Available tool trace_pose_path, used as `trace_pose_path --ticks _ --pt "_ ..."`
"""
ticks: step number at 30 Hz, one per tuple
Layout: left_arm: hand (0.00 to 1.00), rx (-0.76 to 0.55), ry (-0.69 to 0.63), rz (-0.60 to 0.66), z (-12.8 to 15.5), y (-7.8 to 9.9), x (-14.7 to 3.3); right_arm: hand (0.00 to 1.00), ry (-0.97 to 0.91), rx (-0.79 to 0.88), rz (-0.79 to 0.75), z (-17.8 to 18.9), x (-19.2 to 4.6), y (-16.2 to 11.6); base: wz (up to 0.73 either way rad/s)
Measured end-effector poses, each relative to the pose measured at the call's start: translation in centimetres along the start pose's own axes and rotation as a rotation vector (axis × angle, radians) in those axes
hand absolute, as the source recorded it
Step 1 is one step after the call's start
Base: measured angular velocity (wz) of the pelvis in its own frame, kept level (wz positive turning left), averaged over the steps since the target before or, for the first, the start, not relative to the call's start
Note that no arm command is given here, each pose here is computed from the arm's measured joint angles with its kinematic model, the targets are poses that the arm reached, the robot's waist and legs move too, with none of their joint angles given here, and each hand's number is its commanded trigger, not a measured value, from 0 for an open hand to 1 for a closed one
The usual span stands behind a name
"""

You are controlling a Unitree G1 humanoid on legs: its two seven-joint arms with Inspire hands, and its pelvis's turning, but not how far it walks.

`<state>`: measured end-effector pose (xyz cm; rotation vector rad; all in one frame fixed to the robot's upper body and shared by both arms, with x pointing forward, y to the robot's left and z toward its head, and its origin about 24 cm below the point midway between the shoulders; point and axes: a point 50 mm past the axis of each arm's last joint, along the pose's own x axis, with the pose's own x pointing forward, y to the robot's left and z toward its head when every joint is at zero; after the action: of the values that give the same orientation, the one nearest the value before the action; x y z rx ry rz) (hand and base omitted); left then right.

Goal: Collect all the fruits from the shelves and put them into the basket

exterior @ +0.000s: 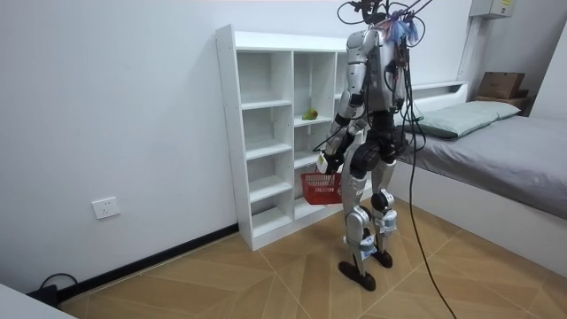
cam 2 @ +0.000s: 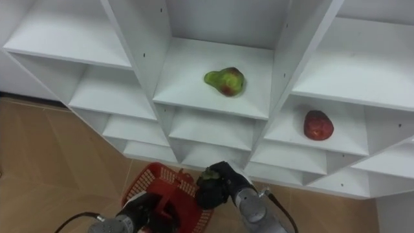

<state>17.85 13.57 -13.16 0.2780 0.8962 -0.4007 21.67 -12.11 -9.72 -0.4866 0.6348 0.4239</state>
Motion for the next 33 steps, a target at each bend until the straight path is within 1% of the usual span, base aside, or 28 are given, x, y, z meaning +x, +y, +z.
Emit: trace_pose_path --ticks 5,10,12,22,27,33 --pt "1.0 0.004 -0.001 -0.013 0.1 -0.4 0.1 1.0 0.034 0.033 0.015 -0.4 0.4 -0.1 -0.02" --pt "1.0 -0.002 0.015 -0.041 -0.3 -0.6 0.1 1.0 0.029 0.054 0.048 -0.2 0.4 0.2 -0.01" --pt "1.0 -0.003 0.013 -0.057 -0.2 -0.7 0.1 1.0 0.023 0.092 0.06 0.0 0.5 0.3 0.0" --pt "1.0 -0.017 0.003 -0.08 0.0 -0.9 0.1 1.0 0.0 0.171 0.087 0.3 0.5 0.7 -0.01" --pt "1.0 -0.033 -0.02 -0.094 0.8 -1.5 0.4 1.0 0.029 0.302 0.102 -0.5 0.5 0.8 0.0" --pt "1.0 -0.032 -0.046 -0.101 1.7 -1.7 0.5 1.0 0.057 0.327 0.112 -1.2 0.4 0.9 0.0"
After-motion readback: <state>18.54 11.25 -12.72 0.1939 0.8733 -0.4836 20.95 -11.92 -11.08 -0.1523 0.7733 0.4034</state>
